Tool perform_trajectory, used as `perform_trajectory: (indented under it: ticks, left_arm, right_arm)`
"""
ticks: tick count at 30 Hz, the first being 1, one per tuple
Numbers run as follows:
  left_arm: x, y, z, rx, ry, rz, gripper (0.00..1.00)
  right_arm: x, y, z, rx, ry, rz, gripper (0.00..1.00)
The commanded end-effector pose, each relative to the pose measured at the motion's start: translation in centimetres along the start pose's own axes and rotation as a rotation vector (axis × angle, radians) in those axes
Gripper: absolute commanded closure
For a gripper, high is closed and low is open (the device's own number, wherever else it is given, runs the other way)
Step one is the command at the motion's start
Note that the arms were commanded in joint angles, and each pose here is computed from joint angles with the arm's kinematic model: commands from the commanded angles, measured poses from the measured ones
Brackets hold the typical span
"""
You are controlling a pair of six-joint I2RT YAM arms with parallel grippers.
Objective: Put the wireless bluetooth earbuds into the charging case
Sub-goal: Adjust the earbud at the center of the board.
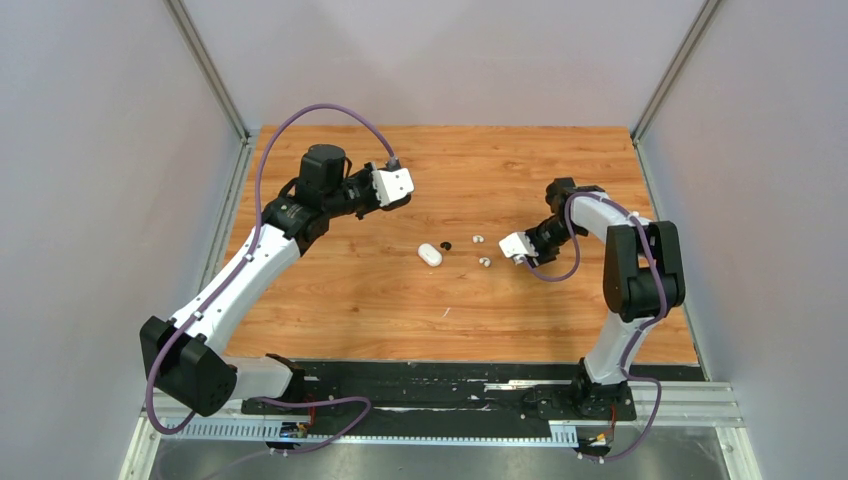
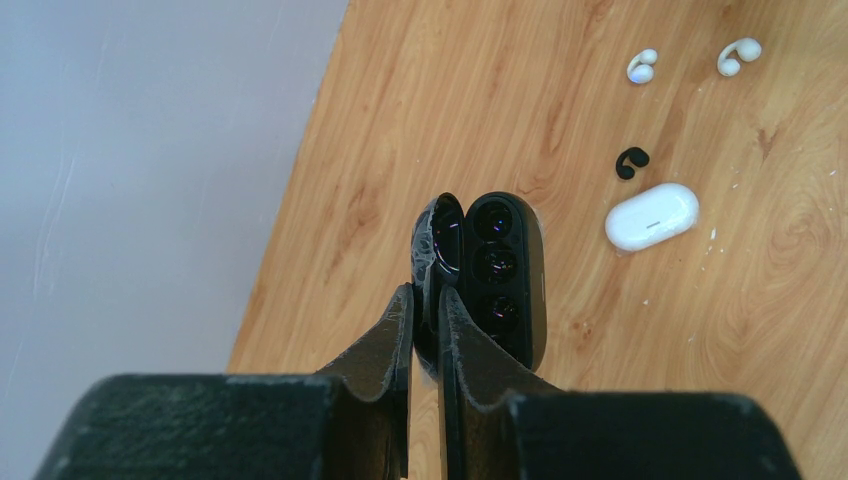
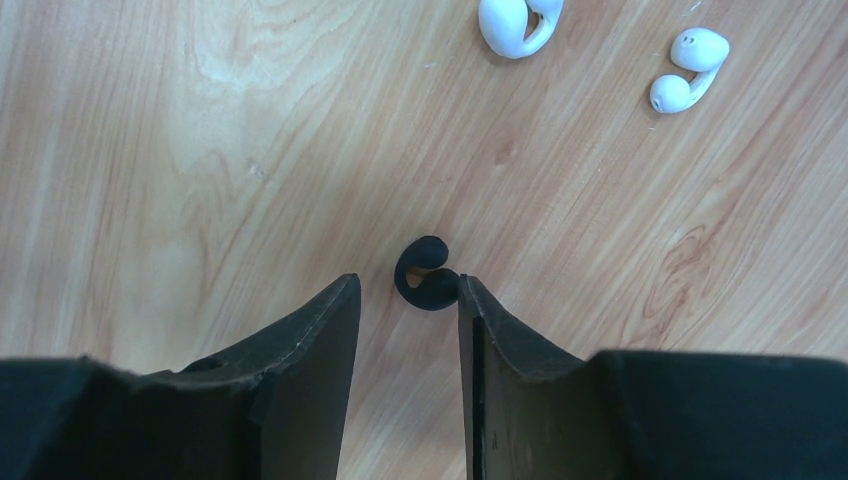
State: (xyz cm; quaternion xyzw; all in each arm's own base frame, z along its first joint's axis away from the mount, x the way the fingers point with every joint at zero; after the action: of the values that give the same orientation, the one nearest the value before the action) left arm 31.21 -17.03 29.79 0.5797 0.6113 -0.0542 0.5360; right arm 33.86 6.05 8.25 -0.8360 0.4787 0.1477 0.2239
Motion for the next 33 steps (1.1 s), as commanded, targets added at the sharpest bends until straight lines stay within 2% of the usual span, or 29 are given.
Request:
perform_trajectory:
  ticks: [1, 12, 22, 28, 33]
  left_arm:
    - [-1.3, 1.0, -0.4, -0.035, -0.037, -0.002, 1.00]
    - [-1.3, 1.1, -0.3, -0.037, -0.033, -0.001, 1.00]
    - [-1.3, 1.0, -0.2, -0.033, -0.034, -0.004, 1.00]
    - [-1.3, 1.0, -0.4, -0.030, -0.030, -0.002, 1.00]
    - [-1.3, 0.9, -0.5, -0.028, -0.028, -0.003, 1.00]
  right_arm:
    - [0.1, 0.2, 0.4, -0.025, -0.019, 0.000, 0.61]
    - [0.7, -0.2, 0.9, -0.031, -0.010, 0.012, 0.61]
    - [1.4, -0.7, 1.3, -0.042, -0.005, 0.046, 0.66]
    - [2.0, -1.6, 1.3, -0.092, -0.016, 0.145, 0.67]
    - [1.5, -1.2, 1.6, -0.192, -0.062, 0.291, 0.71]
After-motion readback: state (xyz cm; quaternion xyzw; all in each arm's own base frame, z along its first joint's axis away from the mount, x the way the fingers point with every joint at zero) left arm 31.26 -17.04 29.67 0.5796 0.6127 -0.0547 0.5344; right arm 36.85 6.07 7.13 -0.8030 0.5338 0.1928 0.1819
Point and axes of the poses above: each gripper's point midway between its finger pads, its own z axis out along the fingers, its own y axis along the line the jaws close on, x = y × z, the point moved 6 cm from there along -z, back along the fingers, and after that the axes turned 1 degree about z, right-handed, at the moved point
